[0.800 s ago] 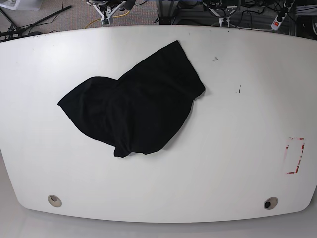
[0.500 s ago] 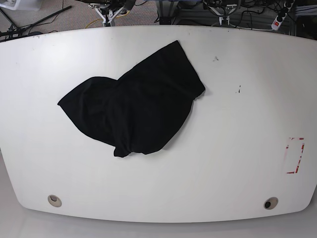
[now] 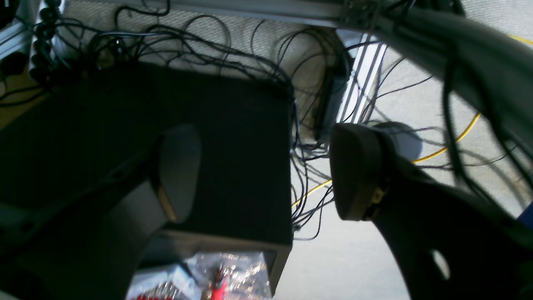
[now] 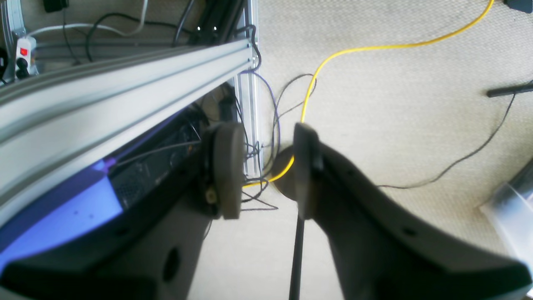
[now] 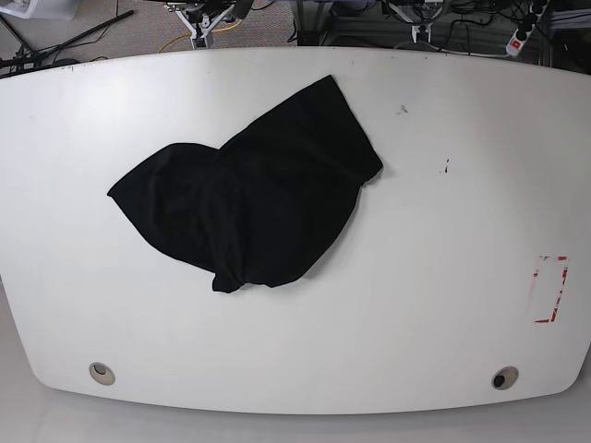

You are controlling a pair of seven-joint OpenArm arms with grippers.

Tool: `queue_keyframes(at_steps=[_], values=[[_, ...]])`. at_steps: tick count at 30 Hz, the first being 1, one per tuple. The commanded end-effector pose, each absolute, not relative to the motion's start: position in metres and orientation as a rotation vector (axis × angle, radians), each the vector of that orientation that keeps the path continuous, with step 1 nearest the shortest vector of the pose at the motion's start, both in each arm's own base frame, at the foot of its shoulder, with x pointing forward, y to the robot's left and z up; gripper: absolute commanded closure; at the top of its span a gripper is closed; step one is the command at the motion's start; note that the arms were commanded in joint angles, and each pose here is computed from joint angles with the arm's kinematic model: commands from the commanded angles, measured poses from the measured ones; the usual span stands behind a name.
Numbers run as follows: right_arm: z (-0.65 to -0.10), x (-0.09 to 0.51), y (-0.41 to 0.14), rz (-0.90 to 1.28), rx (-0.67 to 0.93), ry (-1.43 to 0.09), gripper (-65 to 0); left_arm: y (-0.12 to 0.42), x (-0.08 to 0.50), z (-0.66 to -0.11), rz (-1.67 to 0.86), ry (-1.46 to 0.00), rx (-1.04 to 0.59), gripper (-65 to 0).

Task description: Fold the T-shirt properly

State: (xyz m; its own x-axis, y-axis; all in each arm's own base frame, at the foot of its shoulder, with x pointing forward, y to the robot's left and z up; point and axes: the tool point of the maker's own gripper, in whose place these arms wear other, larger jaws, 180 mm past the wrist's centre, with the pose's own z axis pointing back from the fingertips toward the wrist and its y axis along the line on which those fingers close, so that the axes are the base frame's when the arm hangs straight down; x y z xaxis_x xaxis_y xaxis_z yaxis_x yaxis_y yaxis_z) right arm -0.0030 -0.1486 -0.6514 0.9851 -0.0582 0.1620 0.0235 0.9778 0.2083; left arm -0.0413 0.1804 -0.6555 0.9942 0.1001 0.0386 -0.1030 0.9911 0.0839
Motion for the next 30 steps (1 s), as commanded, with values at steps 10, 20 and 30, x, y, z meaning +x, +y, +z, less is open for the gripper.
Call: queue_keyframes(at_steps=[10,20,30], values=[[-0.624,-0.024,-0.148,0.01,0.191,-0.282,-19.0,0.199,-0.05,-0.621,0.063,-0.197,0.138,-44.0],[-0.585,-0.039,-0.144,0.056,0.178,-0.375,-18.9,0.204,-0.056,-0.566,0.018,-0.325,0.164,-44.0],[-0.522,-0.056,-0.152,-0.031,0.183,-0.426,-18.9,0.208,-0.067,-0.496,-0.04,-0.415,0.185,-44.0]])
